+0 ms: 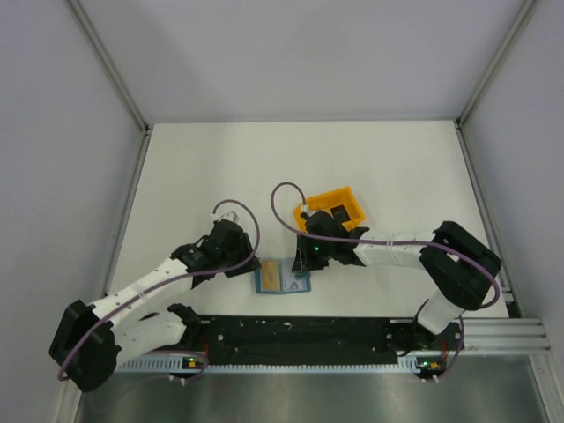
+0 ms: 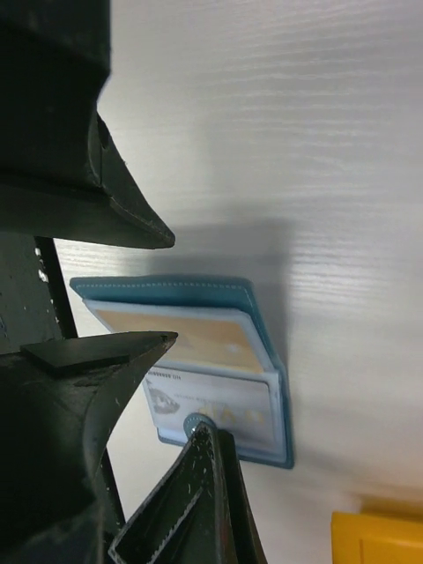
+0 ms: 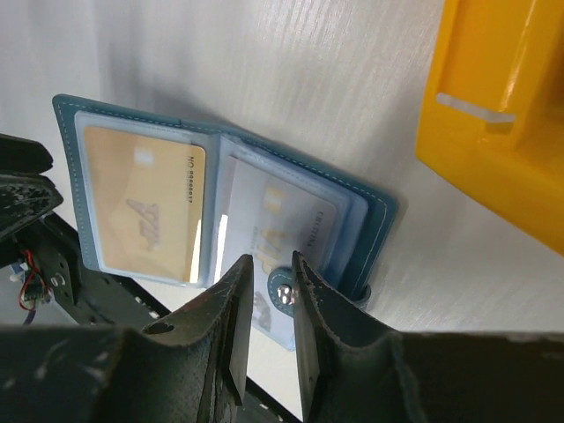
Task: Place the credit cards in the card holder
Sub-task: Insert the credit card into the card holder, then turn over the card slot in the card holder.
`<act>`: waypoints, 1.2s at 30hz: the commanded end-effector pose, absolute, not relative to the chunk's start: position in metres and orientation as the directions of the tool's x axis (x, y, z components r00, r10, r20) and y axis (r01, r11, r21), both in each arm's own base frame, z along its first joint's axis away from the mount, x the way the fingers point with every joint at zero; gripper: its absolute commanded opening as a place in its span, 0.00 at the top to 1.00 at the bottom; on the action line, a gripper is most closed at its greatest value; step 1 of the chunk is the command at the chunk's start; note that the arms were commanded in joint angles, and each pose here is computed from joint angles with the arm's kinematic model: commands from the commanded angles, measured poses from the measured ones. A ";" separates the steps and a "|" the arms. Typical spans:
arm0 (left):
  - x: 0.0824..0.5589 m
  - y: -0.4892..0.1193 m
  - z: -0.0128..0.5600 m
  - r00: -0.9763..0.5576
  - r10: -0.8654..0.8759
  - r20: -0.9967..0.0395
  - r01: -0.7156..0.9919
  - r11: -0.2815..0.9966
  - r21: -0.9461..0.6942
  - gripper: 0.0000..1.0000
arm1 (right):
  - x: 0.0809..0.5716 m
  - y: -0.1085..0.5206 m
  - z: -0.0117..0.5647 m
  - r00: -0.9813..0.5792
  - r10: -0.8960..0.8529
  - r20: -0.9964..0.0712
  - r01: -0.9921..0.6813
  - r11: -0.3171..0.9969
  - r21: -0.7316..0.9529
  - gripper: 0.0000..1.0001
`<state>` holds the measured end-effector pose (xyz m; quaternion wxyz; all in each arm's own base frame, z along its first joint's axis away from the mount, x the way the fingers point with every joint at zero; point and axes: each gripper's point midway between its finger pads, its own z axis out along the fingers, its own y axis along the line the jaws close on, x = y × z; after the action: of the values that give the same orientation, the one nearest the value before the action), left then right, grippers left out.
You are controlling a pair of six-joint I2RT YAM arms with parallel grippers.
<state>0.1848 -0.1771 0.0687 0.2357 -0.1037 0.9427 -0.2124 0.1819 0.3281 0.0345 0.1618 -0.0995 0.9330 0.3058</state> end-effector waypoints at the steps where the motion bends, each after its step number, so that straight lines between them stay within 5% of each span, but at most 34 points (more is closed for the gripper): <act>1: 0.182 -0.179 0.063 -0.864 -0.321 -0.389 -0.108 0.871 -0.478 0.53 | 0.187 0.340 0.040 -0.920 -0.091 -0.381 -0.302 0.784 0.542 0.76; 16: 0.172 -0.223 0.076 -0.890 -0.288 -0.353 0.046 0.715 -0.698 0.83 | 0.184 0.336 0.019 -0.933 -0.125 -0.338 -0.292 0.811 0.506 0.78; 23: 0.170 -0.240 0.098 -0.883 -0.266 -0.386 0.155 0.612 -0.776 0.78 | 0.183 0.335 0.012 -0.939 -0.129 -0.320 -0.282 0.820 0.497 0.78; 36: 0.169 -0.239 0.078 -0.904 -0.235 -0.357 0.126 0.652 -0.747 0.80 | 0.180 0.337 0.012 -0.940 -0.136 -0.313 -0.287 0.812 0.509 0.77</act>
<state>0.1651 -0.2353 0.0753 0.2058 -0.0456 0.8876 -0.4096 0.1872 0.3435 0.0283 0.1480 -0.1032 0.9324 0.3132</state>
